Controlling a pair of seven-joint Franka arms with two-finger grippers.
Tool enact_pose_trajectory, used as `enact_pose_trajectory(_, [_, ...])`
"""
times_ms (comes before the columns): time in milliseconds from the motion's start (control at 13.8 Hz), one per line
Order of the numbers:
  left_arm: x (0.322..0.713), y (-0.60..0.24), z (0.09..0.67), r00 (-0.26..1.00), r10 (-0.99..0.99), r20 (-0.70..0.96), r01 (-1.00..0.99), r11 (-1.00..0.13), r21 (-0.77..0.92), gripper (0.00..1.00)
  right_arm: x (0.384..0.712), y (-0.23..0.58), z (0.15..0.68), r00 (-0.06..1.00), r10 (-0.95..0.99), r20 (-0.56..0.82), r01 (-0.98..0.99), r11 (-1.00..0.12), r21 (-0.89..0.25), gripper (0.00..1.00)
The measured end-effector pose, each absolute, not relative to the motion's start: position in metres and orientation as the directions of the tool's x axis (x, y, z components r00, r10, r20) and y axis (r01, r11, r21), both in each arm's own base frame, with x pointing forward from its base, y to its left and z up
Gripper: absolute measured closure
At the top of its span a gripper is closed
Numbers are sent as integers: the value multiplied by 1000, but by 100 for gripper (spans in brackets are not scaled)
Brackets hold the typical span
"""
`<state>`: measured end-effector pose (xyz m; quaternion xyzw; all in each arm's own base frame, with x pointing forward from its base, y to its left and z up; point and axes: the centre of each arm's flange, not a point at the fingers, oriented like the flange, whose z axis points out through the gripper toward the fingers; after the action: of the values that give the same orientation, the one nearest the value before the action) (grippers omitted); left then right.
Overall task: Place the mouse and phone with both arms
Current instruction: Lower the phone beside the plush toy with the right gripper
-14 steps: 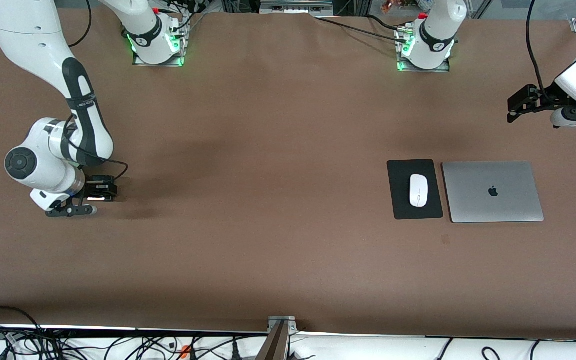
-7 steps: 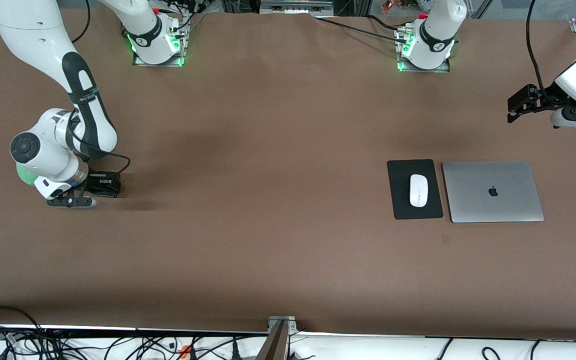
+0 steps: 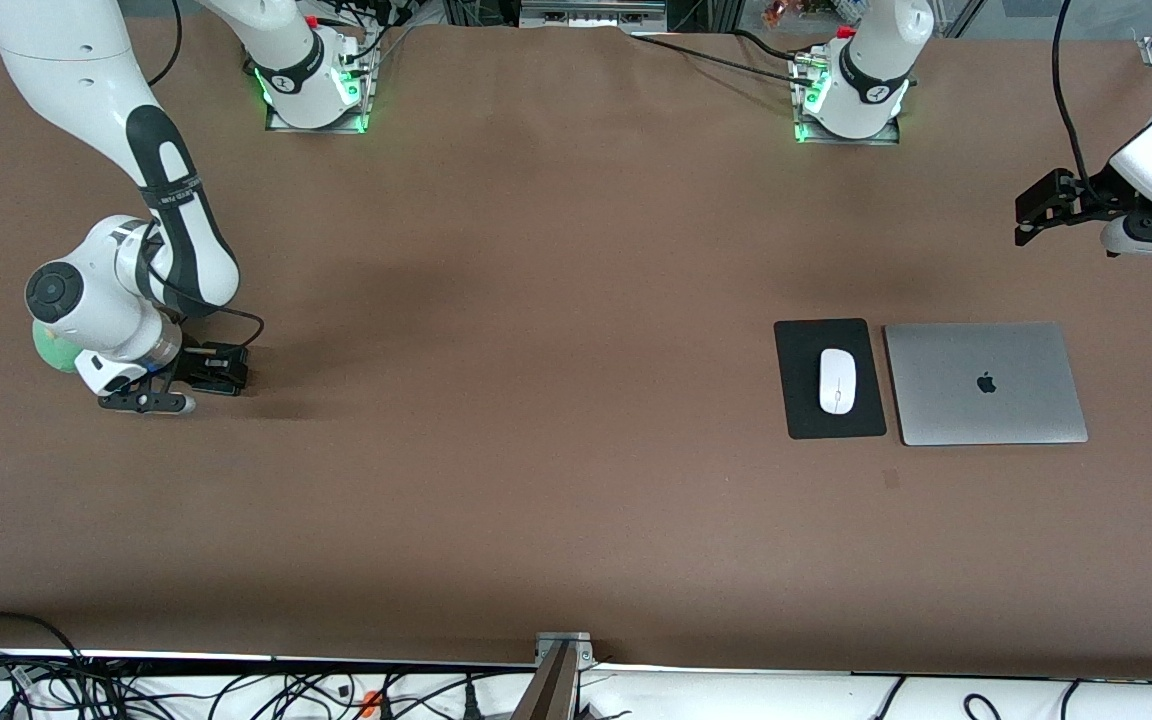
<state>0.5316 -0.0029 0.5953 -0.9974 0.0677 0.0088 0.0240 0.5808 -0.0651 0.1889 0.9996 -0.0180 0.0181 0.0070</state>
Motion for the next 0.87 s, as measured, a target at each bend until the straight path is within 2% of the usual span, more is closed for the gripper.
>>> enact_pose_trajectory(72, [532,-3,595,991,-135,-21,-135,-990,-47,0,581,-64,189,999,-35,38,-36,-999,13,19])
enact_pose_trajectory(144, [532,-3,595,991,-135,-21,-135,-990,-47,0,581,-63,189,999,-35,40,-35,-999,12,14])
enact_pose_trajectory(217, [532,-3,595,991,-135,-21,-135,-990,-47,0,581,-62,189,999,-34,41,-34,-999,12,4])
enact_pose_trajectory(289, [532,-3,595,991,-135,-21,-135,-990,-47,0,582,-62,189,999,-33,41,-34,-999,12,0])
enact_pose_trajectory(650, [532,-3,595,991,-135,-21,-135,-990,-47,0,591,-50,206,1000,-17,15,-16,-1000,-18,0])
enact_pose_trajectory(867, [532,-3,595,991,-135,-21,-135,-990,-47,0,613,-37,261,998,-3,-68,-10,-994,-113,0])
